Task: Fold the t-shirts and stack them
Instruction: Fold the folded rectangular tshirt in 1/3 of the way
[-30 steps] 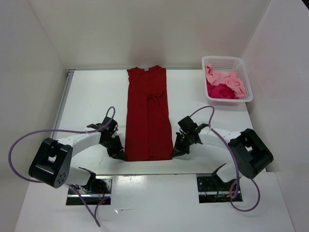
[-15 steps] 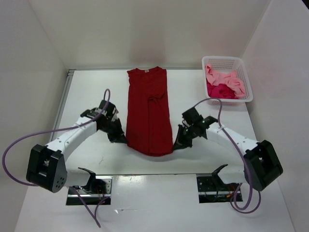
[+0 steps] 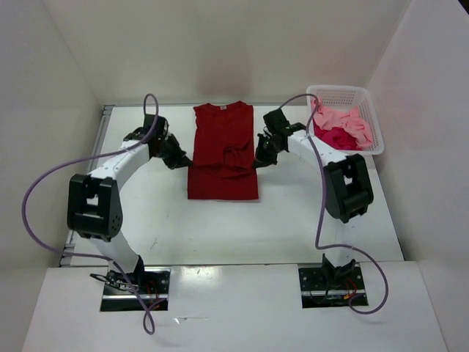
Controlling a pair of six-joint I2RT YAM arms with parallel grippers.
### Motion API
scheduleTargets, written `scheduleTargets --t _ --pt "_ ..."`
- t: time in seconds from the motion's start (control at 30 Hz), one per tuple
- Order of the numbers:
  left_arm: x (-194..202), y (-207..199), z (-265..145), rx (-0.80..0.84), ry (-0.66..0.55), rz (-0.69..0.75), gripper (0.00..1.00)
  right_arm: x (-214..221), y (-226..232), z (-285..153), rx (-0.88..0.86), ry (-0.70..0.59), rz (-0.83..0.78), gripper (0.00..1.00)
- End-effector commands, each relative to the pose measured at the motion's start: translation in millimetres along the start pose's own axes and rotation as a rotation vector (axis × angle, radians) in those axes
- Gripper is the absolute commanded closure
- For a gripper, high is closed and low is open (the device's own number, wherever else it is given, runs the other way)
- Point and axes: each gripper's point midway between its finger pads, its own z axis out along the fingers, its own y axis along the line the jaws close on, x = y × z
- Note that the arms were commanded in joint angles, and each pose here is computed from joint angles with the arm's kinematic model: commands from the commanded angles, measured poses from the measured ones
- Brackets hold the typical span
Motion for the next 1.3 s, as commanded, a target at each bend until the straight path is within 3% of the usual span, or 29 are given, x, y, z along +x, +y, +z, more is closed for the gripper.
scheduleTargets --t 0.0,0.3,0.57,0.67,0.7,0.8,0.83,0.87,0.93,1.0,1.07,1.1,1.17,1.2,1.27 --pt "-46 -23 16 0.041 -0.105 0.036 0.98 -53 -4 -2 0.020 -0.112 -0.046 1.00" --pt "-79 2 71 -0.031 -0.128 0.013 0.97 -83 -31 41 0.045 -0.085 -0.022 1.00" --pt "-103 -5 80 0.009 -0.197 -0.007 0.95 -105 -31 56 0.013 -0.102 0.008 0.99" --pt "-110 -17 63 0.066 -0.244 -0.027 0.83 -111 -21 40 -0.014 -0.147 0.005 0.89" --pt "-112 -20 57 0.091 -0.251 -0.040 0.64 -113 -13 31 -0.037 -0.157 -0.002 0.87" --pt "-110 -38 32 0.181 -0.266 -0.032 0.50 -115 -4 9 -0.056 -0.189 -0.003 0.81" --pt "-111 -43 25 0.194 -0.278 -0.026 0.40 -117 0 2 -0.063 -0.201 -0.007 0.78" --pt "-108 -48 13 0.209 -0.292 -0.018 0.36 -114 -3 -1 -0.047 -0.201 -0.003 0.67" --pt "-94 -46 -2 0.226 -0.295 -0.010 0.34 -108 -1 -14 -0.050 -0.205 0.005 0.58" --pt "-71 -45 -2 0.230 -0.271 0.009 0.42 -96 0 -28 -0.042 -0.220 0.006 0.51" --pt "-43 -42 -1 0.226 -0.233 0.027 0.52 -74 -5 -25 -0.026 -0.191 0.009 0.51" --pt "-25 -45 4 0.225 -0.200 0.048 0.56 -64 7 -29 -0.045 -0.193 -0.018 0.56" --pt "-3 -44 11 0.218 -0.160 0.067 0.60 -33 7 -15 -0.050 -0.119 -0.024 0.72" --pt "6 -38 17 0.203 -0.146 0.071 0.63 -18 15 -7 -0.056 -0.092 -0.052 0.85" --pt "15 -28 33 0.174 -0.112 0.067 0.64 4 9 12 -0.036 -0.039 -0.053 0.94"
